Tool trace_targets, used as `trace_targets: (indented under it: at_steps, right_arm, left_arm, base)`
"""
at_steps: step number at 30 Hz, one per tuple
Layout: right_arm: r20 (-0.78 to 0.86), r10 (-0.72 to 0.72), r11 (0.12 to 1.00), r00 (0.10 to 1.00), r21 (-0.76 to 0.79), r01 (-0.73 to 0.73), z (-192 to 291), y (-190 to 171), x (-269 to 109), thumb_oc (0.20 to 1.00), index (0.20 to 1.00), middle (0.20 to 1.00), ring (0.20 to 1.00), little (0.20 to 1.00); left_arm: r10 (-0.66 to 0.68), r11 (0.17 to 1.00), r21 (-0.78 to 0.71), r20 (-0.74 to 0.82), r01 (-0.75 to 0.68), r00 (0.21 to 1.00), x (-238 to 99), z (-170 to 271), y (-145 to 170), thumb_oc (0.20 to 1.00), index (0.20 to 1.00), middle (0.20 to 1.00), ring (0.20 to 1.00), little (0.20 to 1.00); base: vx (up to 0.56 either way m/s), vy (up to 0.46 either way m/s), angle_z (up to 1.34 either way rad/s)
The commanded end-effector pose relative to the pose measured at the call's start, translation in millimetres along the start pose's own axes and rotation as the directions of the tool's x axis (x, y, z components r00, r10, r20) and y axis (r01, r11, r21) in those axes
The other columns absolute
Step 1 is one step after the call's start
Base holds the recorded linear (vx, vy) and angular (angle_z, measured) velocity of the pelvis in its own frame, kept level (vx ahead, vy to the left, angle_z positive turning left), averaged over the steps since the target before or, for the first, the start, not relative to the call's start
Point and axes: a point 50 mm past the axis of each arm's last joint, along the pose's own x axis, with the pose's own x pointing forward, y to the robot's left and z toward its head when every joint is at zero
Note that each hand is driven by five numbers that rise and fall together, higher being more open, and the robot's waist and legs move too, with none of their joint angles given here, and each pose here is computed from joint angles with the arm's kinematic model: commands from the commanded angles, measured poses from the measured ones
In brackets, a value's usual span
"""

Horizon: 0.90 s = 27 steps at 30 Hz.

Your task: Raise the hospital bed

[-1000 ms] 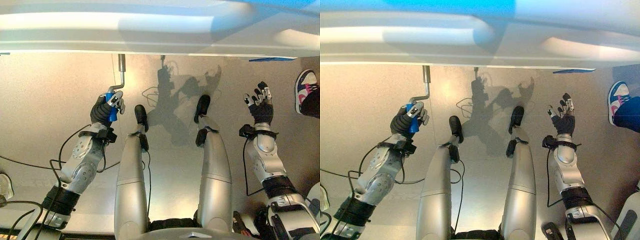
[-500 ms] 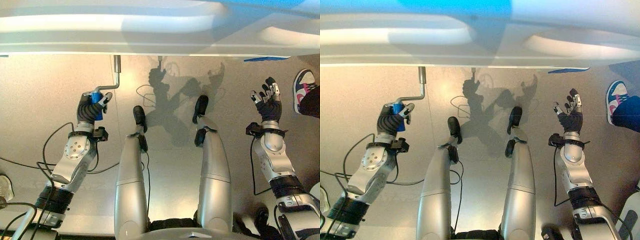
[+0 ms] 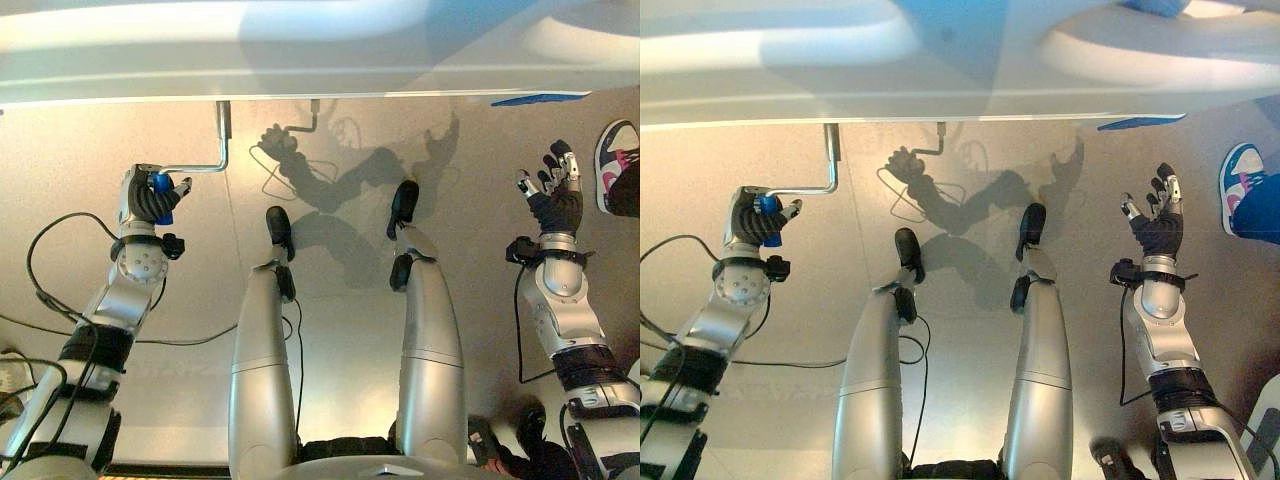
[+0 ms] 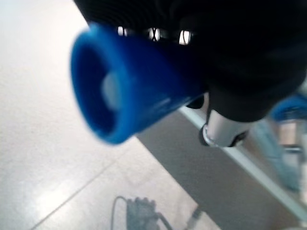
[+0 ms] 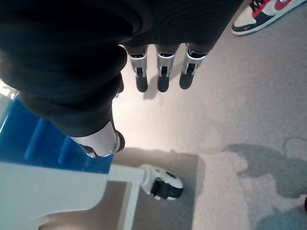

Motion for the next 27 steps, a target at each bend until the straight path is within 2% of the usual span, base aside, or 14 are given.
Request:
trace_targets:
  at_steps: [1, 5, 13, 20, 21, 24, 25, 27]
  right_arm:
    - [0.091, -0.033, 0.999, 0.995, -0.017, 0.035, 15.7, -18.2, 0.2, 1.000, 1.000, 1.000, 1.000, 1.000]
    - [0.091, -0.026, 1.000, 0.995, 0.004, 0.025, 15.7, -12.7, -0.3, 1.000, 1.000, 1.000, 1.000, 1.000]
    - [0.076, 0.001, 0.999, 0.997, 0.038, -0.004, 12.3, -1.2, -4.7, 1.000, 1.000, 1.000, 1.000, 1.000]
    - [0.087, 0.017, 0.997, 0.996, 0.074, -0.024, 15.8, 8.1, -4.4, 1.000, 1.000, 1.000, 1.000, 1.000]
    - [0.090, 0.019, 0.996, 0.996, 0.086, -0.026, 16.7, 10.5, -4.8, 1.000, 1.000, 1.000, 1.000, 1.000]
    - [0.093, 0.022, 0.996, 0.995, 0.087, -0.030, 17.6, 11.9, -5.3, 1.000, 1.000, 1.000, 1.000, 1.000]
    - [0.096, 0.022, 0.995, 0.995, 0.100, -0.032, 18.6, 15.6, -5.5, 1.000, 1.000, 1.000, 1.000, 1.000]
    - [0.103, 0.016, 0.994, 0.995, 0.104, -0.027, 19.8, 17.1, -5.4, 1.000, 1.000, 1.000, 1.000, 1.000]
  left_arm:
    - [0.291, 0.955, 0.069, -0.046, -0.287, 0.956, 19.2, -8.7, 64.1, 0.200, 0.200, 0.200, 0.200, 0.200]
    - [0.244, 0.963, 0.150, -0.122, -0.225, 0.962, 28.6, -16.8, 51.2, 0.200, 0.200, 0.200, 0.200, 0.200]
    - [0.137, 0.980, 0.169, -0.187, -0.105, 0.973, 32.8, -16.3, 15.0, 0.200, 0.200, 0.200, 0.200, 0.200]
    - [0.016, 0.999, 0.054, -0.215, -0.004, 0.976, 33.1, 1.6, -34.2, 0.200, 0.200, 0.200, 0.200, 0.200]
    - [-0.023, 1.000, -0.002, -0.200, 0.024, 0.979, 32.2, 14.4, -51.7, 0.200, 0.200, 0.200, 0.200, 0.200]
    - [-0.063, 0.998, -0.028, -0.186, 0.059, 0.980, 30.5, 24.4, -66.8, 0.200, 0.200, 0.200, 0.200, 0.200]
    - [-0.109, 0.992, -0.086, -0.198, 0.094, 0.974, 27.0, 31.7, -83.3, 0.200, 0.200, 0.200, 0.200, 0.200]
    - [-0.148, 0.987, -0.089, -0.183, 0.134, 0.972, 23.7, 37.7, -94.2, 0.200, 0.200, 0.200, 0.200, 0.200]
  base:
    - [0.02, 0.013, -0.03]
    - [0.01, 0.004, -0.02]
    - [0.01, -0.017, -0.04]
    - [0.01, -0.010, -0.03]
    - [0.00, 0.000, 0.00]
    - [0.01, -0.016, -0.02]
    - [0.00, 0.000, 0.00]
    - [0.00, 0.000, 0.00]
